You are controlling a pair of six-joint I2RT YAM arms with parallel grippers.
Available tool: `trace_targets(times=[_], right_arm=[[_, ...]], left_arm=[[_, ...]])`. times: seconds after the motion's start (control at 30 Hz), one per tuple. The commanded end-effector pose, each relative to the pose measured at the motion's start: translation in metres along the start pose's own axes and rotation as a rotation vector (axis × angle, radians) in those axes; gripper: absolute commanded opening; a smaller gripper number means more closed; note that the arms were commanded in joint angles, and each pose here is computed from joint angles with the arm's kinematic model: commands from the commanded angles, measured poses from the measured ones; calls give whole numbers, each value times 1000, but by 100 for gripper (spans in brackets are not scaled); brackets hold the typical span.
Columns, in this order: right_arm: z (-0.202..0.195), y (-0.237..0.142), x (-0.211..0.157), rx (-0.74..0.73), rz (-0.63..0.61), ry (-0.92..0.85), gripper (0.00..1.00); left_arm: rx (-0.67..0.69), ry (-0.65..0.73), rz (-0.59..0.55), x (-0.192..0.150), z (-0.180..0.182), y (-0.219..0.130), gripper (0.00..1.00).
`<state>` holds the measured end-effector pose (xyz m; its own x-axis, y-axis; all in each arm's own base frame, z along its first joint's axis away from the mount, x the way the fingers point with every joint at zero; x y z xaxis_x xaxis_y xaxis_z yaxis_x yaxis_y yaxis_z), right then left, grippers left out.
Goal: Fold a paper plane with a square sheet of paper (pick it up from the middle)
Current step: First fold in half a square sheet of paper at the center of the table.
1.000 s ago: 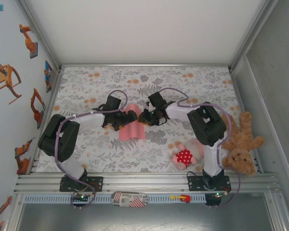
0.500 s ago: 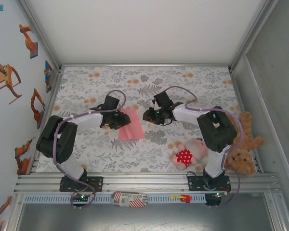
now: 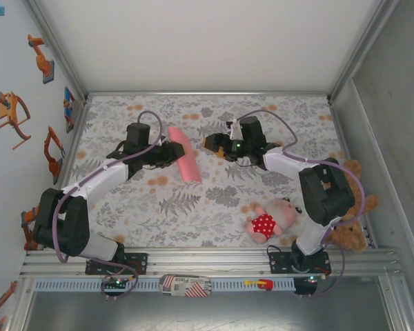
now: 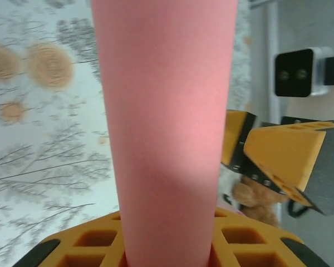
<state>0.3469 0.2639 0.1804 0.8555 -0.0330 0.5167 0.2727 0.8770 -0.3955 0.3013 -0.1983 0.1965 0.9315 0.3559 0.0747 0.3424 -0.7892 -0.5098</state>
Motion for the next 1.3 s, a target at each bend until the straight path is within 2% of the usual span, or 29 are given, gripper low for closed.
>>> trace_targets(times=[0.0, 0.33, 0.6, 0.87, 1.1, 1.27], right_arm=[[37, -7, 14, 208, -30, -56, 80], [32, 6, 10, 284, 13, -2, 83], [36, 10, 4, 313, 53, 8, 81], [40, -1, 4, 279, 48, -34, 61], [37, -3, 1, 240, 64, -35, 46], [31, -2, -4, 210, 77, -24, 30]], left_arm=[[-172, 32, 67, 0, -38, -13, 31], [-283, 4, 118, 8, -43, -10, 30], [-249, -13, 136, 11, -32, -1, 29], [-118, -29, 135, 10, -6, 0, 28], [-98, -37, 136, 9, 0, -1, 27], [-92, -48, 130, 11, 2, 0, 28]])
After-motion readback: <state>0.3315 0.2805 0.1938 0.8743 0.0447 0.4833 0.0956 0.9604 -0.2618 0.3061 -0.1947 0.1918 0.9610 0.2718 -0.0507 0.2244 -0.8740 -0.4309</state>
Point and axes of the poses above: each hand's point on the last joint's axis, 136 mm out from that joint toward the fingers, its own y axis out along the fingers, its own z axis along the line the jaws close on, x = y × z, the point moved 6 cm from there along -y, back along the fingers, and after that the axes turned 14 degrees about -y, right-handed, at the moved point
